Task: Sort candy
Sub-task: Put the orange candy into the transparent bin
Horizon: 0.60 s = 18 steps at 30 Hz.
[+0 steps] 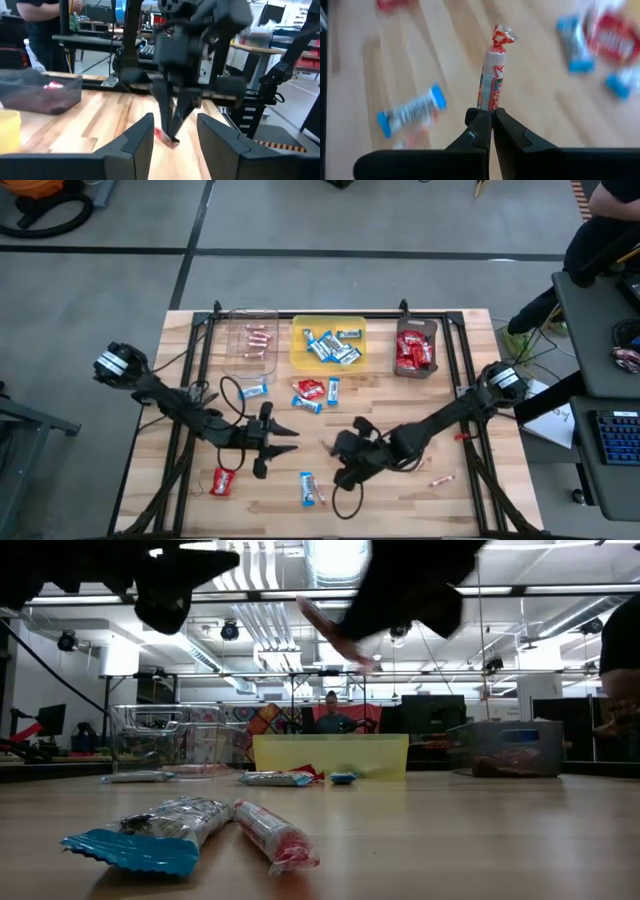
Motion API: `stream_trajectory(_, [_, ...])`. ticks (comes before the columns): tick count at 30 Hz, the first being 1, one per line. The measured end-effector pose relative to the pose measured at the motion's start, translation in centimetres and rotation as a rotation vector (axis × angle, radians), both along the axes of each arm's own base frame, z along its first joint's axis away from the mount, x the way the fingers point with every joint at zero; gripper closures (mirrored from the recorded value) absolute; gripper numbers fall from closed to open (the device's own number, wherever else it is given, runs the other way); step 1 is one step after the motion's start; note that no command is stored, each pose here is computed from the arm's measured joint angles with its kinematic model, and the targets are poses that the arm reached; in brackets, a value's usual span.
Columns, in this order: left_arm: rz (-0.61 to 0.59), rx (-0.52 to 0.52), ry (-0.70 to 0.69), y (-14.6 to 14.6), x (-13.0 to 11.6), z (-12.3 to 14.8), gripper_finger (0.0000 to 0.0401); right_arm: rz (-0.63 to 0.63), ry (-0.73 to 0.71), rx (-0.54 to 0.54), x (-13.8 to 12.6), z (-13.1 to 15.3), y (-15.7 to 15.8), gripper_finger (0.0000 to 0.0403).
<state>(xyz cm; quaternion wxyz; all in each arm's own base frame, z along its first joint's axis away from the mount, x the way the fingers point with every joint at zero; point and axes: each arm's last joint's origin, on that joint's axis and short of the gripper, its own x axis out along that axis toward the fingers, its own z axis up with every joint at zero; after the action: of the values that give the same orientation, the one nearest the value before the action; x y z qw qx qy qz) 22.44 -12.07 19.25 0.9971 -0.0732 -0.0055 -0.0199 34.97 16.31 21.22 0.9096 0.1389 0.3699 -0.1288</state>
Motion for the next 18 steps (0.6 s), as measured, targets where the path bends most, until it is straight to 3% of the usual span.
stream_trajectory(7, [0.005, -0.073, 0.056, -0.4, 0.6, -1.9, 0.0253, 0.114, -0.248, -0.153, 1.9, 2.1, 0.2, 0.0394])
stream_trajectory(11, [0.001, -0.1, -0.007, -0.6, 0.9, -2.0, 0.0253, 0.166, -0.358, -0.204, 2.6, 3.2, 0.3, 0.0394])
stream_trajectory(18, [-0.032, -0.088, -0.108, -1.0, 1.6, -1.8, 0.0252, 0.19, -0.372, -0.246, 2.8, 3.4, 0.0, 0.0394])
